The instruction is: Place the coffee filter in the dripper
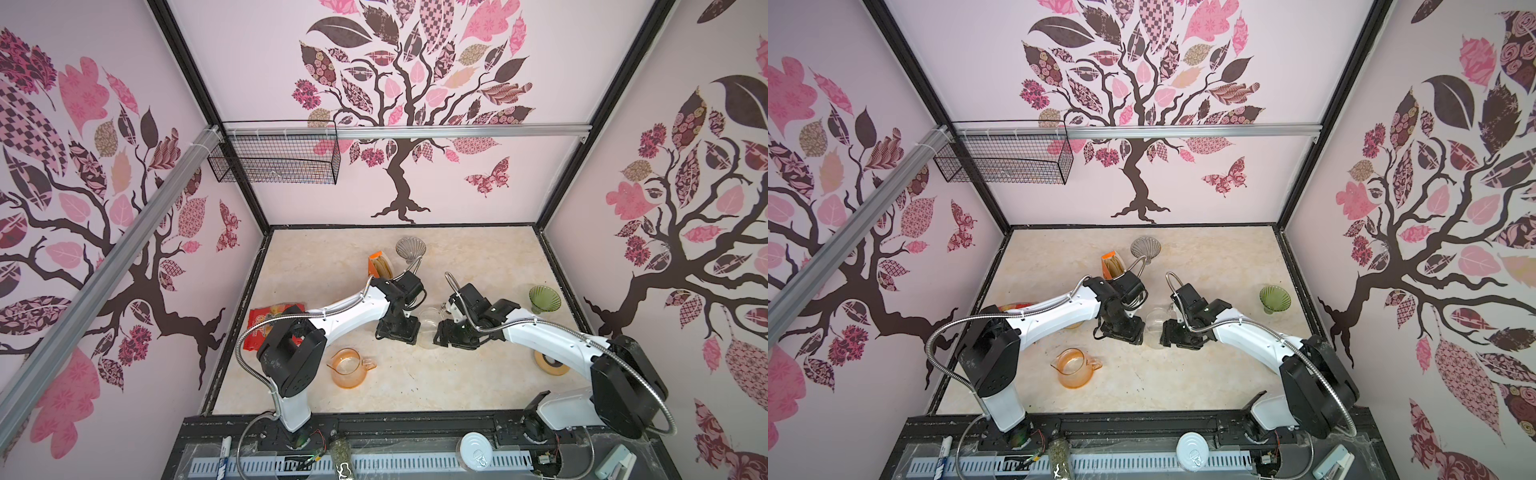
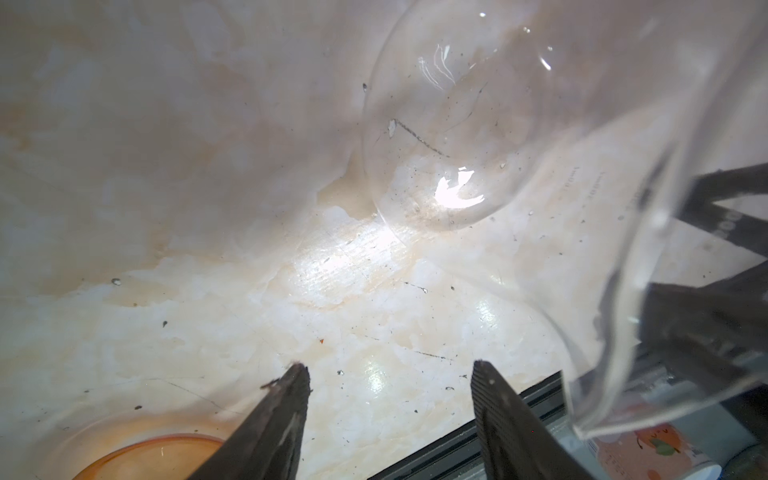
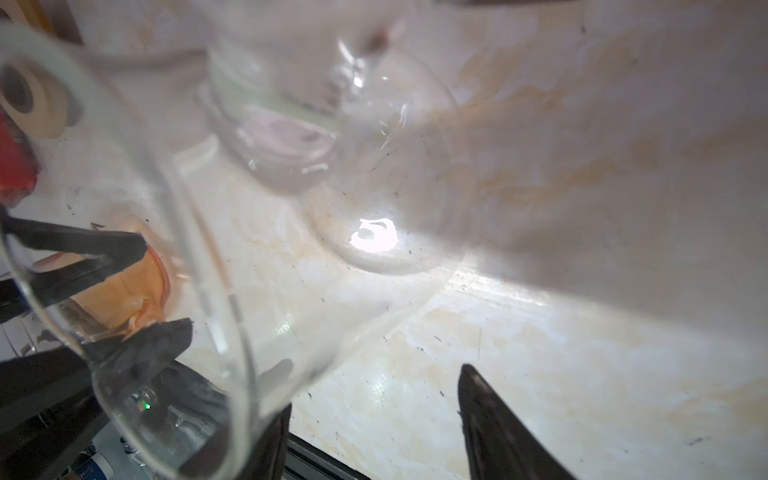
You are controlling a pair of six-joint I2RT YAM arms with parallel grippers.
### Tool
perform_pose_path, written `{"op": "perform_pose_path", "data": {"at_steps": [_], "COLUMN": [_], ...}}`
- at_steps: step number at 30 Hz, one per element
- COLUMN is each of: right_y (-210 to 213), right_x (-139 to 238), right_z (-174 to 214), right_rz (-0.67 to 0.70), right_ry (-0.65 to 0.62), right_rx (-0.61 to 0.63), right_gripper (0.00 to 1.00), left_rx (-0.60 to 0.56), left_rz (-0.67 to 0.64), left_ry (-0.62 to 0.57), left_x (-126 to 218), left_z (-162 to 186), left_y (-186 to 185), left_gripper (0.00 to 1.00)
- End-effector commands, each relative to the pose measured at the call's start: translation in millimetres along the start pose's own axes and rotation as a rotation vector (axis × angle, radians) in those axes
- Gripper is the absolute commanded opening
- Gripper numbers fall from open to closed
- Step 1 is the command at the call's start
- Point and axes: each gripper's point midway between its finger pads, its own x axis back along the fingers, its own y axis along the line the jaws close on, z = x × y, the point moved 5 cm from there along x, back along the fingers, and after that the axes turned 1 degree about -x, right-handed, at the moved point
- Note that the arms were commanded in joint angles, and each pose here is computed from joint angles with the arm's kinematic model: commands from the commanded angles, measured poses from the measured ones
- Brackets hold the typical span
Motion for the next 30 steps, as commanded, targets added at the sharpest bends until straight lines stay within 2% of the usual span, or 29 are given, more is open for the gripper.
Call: {"op": "perform_pose_path", "data": {"at_steps": [1,8,14,18,23,30], "right_y": [6,8,-9,-26,-42,-46], "right_x": [2,24,61,84,106,112], "right_z": [-12,-12,-14,-11,-4,1], "right_rz": [0.015,0.010,0.002,0.044,0.106,0.092], "right_ry": [-0.032,-0.076,-0.137,-0.180,-0.248,-0.252], "right_rx": [0.024,0.019,-0.027,-0.042,-0.059,-0.099], "right_gripper": [0.65,0.68,0.71,0.76,0.86,0.95], "left_rx": [-0.020,-0.040,-0.044,-0.040,-0.014,0.052], "left_rz": [-0.008,-0.005,0.014,0.036,0.065,0.074], "left_ry": [-0.055,-0.080,-0.160,-0.217,-0.291,-0.366], "left_x": [11,34,72,100,124,145], "left_z": [-16,-6,14,28,37,38], "left_y": [0,1,1,0,-1,0], "left_gripper": [0.66,0.66,0.68,0.71,0.79,0.95]}}
